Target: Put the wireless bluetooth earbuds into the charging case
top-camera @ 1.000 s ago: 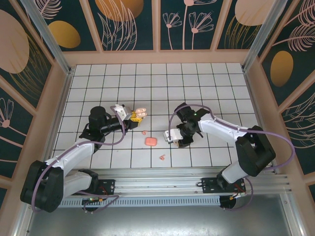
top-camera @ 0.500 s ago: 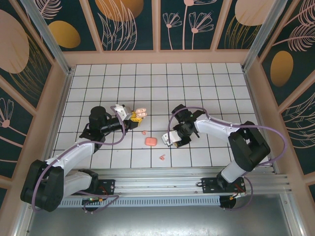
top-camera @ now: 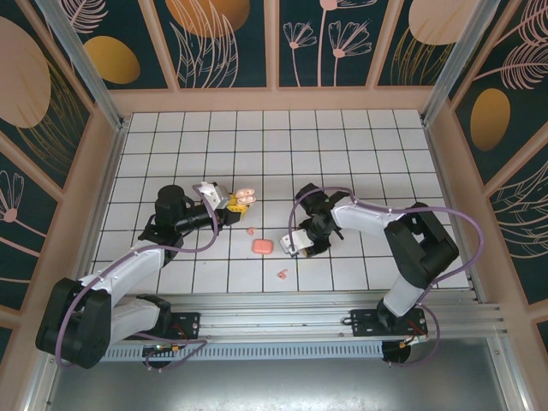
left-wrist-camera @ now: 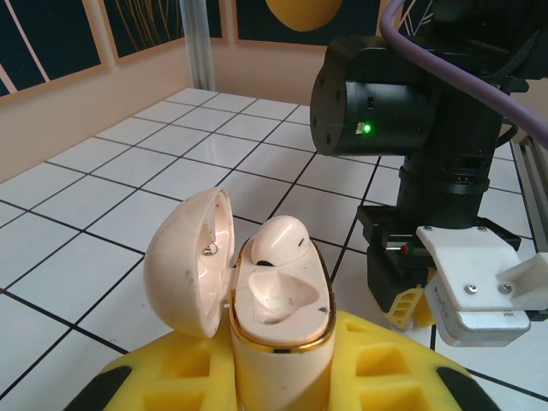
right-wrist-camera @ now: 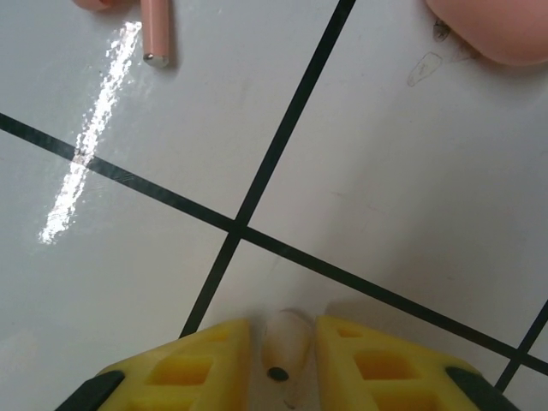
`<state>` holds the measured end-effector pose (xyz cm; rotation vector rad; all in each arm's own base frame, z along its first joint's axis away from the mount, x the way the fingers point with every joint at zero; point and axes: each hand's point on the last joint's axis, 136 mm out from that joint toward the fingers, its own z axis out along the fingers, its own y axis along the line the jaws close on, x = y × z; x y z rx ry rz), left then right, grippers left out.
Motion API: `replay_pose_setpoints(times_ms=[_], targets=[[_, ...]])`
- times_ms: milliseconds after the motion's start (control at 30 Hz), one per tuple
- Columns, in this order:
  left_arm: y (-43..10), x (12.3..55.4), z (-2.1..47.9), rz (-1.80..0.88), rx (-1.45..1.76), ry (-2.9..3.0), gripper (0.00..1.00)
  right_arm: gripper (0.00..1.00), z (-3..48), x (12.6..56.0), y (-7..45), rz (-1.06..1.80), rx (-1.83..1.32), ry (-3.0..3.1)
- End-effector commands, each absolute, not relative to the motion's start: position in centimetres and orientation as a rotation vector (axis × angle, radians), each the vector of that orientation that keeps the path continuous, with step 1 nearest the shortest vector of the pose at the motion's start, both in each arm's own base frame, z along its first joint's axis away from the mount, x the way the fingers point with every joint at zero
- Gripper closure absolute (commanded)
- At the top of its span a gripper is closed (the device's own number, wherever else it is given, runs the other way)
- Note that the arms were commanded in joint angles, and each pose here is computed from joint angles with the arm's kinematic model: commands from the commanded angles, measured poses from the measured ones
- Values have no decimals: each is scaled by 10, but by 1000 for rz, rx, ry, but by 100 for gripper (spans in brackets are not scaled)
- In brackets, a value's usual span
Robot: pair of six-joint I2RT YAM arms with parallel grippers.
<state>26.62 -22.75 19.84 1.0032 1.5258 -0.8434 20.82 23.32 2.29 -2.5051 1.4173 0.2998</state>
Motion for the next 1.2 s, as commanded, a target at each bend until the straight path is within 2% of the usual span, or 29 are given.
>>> replay_pose_setpoints(times_ms=[0,167,300,467,800,1167], targets=[[-230,264,199,-853,1023,1516,83,76,22,209,236,307,-2533,1404],[-230,264,197,-854,1025,1519,83,78,19,212,234,298,-2532,1438],[-230,264,197,-854,1026,1520,83,85,21,214,234,295,-2516,1462],[-230,264,198,-852,1029,1512,83,89,44,221,248,325,-2364,1516],[-235,263,219,-906,997,1416,83,90,174,238,301,552,-1720,1522],[-237,267,240,-901,979,1337,84,90,308,232,322,861,-1244,1222]])
